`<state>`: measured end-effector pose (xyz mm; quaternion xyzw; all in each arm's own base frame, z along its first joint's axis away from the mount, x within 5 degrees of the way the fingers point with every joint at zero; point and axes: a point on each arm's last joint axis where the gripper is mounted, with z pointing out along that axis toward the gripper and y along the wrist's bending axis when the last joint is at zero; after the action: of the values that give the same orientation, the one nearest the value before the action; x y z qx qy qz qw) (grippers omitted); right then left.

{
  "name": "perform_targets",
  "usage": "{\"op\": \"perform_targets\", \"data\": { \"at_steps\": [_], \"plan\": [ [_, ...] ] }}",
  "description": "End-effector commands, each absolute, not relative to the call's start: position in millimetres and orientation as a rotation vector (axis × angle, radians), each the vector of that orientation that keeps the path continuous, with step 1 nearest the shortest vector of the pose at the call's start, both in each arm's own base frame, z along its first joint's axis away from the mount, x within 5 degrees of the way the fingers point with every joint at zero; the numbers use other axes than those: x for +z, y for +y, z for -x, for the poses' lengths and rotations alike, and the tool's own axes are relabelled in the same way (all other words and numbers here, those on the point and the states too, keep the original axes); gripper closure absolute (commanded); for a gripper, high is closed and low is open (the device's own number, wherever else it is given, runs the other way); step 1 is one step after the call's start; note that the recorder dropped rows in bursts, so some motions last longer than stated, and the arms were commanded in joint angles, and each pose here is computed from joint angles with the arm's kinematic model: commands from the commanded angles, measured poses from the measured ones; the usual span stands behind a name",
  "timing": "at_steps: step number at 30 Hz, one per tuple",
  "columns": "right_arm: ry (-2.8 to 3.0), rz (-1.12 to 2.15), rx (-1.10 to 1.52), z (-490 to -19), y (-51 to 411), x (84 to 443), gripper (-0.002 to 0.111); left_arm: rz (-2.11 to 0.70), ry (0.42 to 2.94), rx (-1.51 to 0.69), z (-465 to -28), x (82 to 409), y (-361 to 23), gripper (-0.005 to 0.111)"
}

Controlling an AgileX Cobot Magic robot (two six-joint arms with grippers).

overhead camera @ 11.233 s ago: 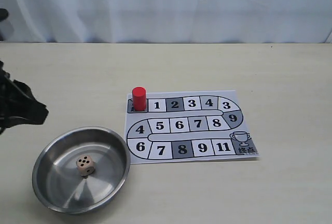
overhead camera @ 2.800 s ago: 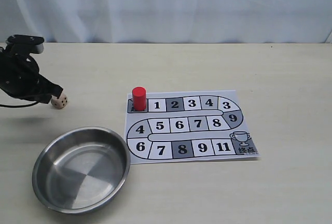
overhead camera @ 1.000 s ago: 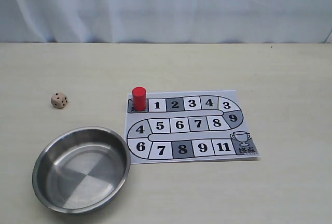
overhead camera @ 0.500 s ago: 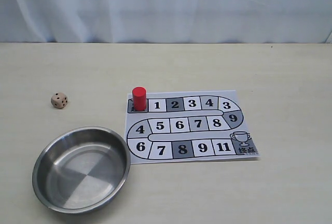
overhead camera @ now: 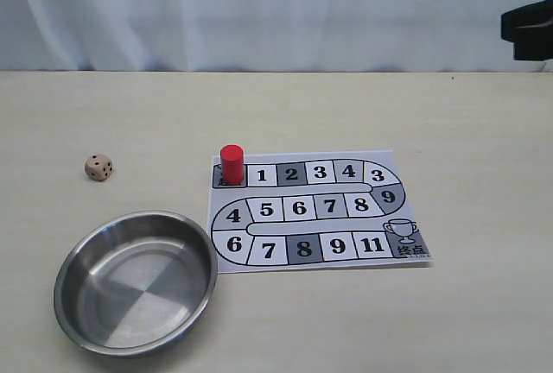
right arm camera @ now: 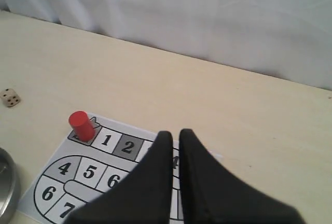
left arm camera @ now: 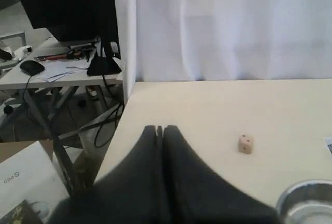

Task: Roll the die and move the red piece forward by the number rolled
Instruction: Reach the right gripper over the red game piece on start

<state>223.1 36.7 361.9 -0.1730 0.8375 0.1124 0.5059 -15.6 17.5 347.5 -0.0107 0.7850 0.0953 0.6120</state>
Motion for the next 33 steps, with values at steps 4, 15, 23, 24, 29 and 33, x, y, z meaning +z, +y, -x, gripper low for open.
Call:
{"op": "perform_targets", "data": {
  "at_steps": [4,15,23,24,29,33],
  "plan": [
    [1.987,0.536,0.408,-252,52,356,0.082,0.066,1.668,0.136,-20,307,13,0.107],
    [1.947,0.741,0.424,-266,111,334,0.066,0.066,1.423,-0.069,-37,293,2,0.107],
    [1.980,0.781,0.416,-281,142,305,0.066,0.076,1.539,-0.085,-52,248,1,0.107],
    [1.992,0.776,0.415,-284,143,301,0.065,0.066,1.557,-0.073,-53,240,1,0.107],
    [2.053,0.780,0.423,-300,150,281,0.048,0.053,1.613,-0.070,-59,205,0,0.107],
    [2.092,0.793,0.427,-321,159,265,0.043,0.023,1.597,-0.046,-60,204,-1,0.107]
  ]
}}
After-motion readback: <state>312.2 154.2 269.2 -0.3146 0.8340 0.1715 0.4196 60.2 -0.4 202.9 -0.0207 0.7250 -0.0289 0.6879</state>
